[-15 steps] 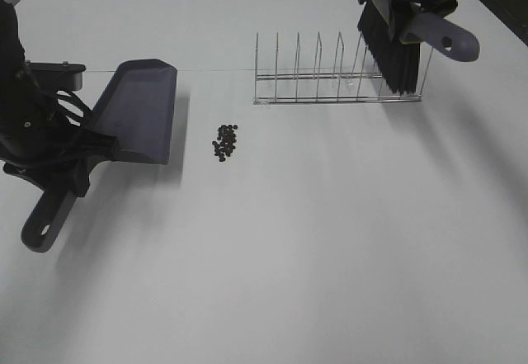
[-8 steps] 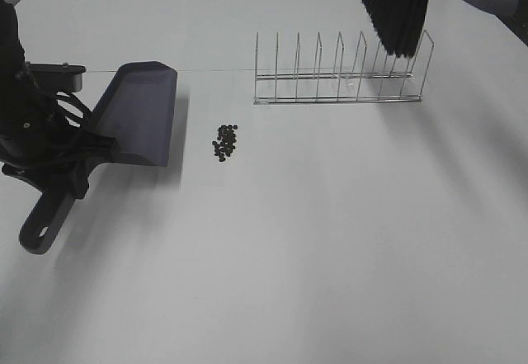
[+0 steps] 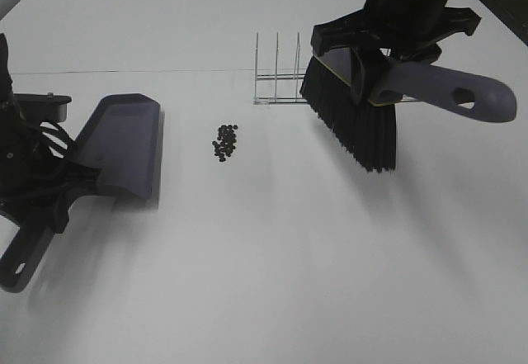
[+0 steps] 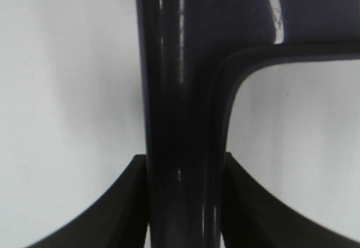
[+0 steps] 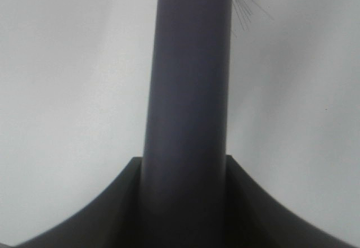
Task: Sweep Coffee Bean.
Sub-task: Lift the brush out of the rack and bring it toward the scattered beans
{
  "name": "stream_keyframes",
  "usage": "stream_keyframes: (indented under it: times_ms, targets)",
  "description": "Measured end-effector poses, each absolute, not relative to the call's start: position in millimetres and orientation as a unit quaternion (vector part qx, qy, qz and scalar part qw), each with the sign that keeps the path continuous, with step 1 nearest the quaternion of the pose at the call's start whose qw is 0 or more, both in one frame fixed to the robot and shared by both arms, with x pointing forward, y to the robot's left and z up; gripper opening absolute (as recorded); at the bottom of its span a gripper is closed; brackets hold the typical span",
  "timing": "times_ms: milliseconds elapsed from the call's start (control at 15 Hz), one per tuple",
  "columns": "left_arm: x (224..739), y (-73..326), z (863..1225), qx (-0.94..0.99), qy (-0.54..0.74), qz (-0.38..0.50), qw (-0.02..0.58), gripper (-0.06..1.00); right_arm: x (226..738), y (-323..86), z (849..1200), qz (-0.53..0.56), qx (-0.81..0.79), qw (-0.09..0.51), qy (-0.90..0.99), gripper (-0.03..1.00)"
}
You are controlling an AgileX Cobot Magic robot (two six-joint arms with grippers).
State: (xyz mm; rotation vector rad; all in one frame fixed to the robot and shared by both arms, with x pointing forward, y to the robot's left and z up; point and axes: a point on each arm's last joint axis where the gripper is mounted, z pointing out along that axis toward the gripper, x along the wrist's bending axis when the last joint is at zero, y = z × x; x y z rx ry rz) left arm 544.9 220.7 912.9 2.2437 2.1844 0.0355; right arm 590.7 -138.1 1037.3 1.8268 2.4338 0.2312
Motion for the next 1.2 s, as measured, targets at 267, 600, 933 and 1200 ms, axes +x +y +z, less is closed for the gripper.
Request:
stream_keyframes:
  times_ms: [267,600,933,1200]
  targets:
    - [538.3,198.8,905.4,0.729,0.684,0.024,0.01,0.34,585.5,-118.3,1038.0,0.089,0.588,0.072,0.801,0.32]
    - [539.7,196.5,876.0,0.726,0.687,0.021,-0.023,0.34,587.4,-120.4,1038.3,0.087,0.602,0.087,0.789,0.32]
    - [542.2,195.4,875.9,0.725,0.688,0.026,-0.011,0.34,606.1,-116.3,994.5,0.034,0.611,0.094,0.785,0.32]
    - [542.8,195.2,875.9,0.725,0.688,0.027,-0.007,0.34,620.0,-108.3,980.9,0.01,0.603,0.106,0.791,0.32]
